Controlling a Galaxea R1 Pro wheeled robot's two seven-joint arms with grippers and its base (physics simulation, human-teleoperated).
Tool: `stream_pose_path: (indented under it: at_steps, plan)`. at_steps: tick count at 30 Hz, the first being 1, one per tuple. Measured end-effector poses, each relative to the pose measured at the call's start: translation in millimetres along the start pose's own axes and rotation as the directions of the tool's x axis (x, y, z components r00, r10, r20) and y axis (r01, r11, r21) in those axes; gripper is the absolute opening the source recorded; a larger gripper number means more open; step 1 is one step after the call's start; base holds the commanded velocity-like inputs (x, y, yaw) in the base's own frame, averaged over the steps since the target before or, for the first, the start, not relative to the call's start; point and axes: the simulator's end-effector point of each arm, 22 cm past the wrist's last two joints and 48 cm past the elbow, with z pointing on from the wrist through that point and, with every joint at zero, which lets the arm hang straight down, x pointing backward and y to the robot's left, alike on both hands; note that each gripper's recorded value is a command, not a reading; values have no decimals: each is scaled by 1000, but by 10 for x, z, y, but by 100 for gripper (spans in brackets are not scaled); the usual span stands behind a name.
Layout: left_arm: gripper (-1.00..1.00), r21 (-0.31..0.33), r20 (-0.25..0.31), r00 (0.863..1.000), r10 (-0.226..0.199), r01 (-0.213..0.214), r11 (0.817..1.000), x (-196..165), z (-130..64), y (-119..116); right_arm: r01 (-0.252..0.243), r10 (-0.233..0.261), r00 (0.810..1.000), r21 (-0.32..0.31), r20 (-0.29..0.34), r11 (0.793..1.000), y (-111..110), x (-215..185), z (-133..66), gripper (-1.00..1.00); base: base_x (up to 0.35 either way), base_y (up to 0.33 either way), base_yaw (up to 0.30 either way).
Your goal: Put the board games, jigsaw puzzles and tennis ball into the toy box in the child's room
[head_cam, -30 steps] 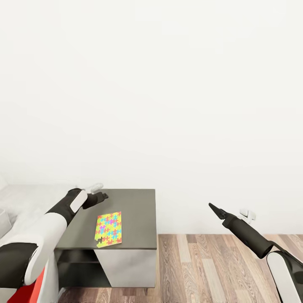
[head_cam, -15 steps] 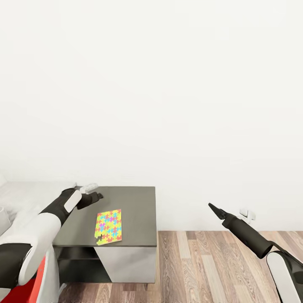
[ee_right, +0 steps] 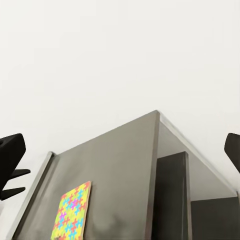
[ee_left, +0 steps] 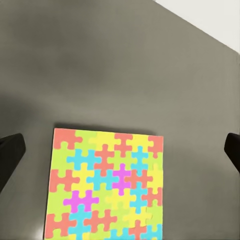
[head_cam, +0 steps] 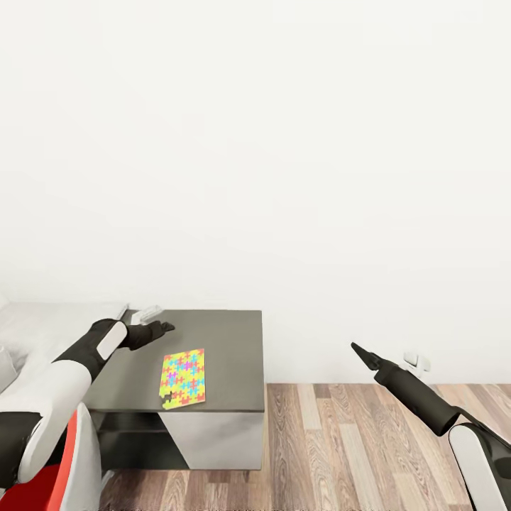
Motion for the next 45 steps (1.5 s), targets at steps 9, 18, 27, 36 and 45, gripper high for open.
stream_pose_path:
  at_steps: [9,18,27,36,45]
  plan:
    - [100,-5,-12,1000,-1,1,1000,57,63,61,-5,6,1000,8,-11,1000,-53,52,19,100,0,0,0]
    - [100,-12,-26,1000,-3,3,1000,148,146,93,-11,12,1000,17,-21,1000,-106,105,37,100,0,0,0]
    - [100,-41,-51,998,29,-31,999,252,224,165,-19,20,999,27,-32,999,-164,165,54,100,0,0,0]
    - [100,-61,-96,995,31,-37,997,457,324,249,-24,25,999,37,-43,999,-219,217,69,100,0,0,0]
    - [100,-64,-112,993,29,-36,997,550,401,262,-28,31,998,46,-53,999,-274,273,84,100,0,0,0]
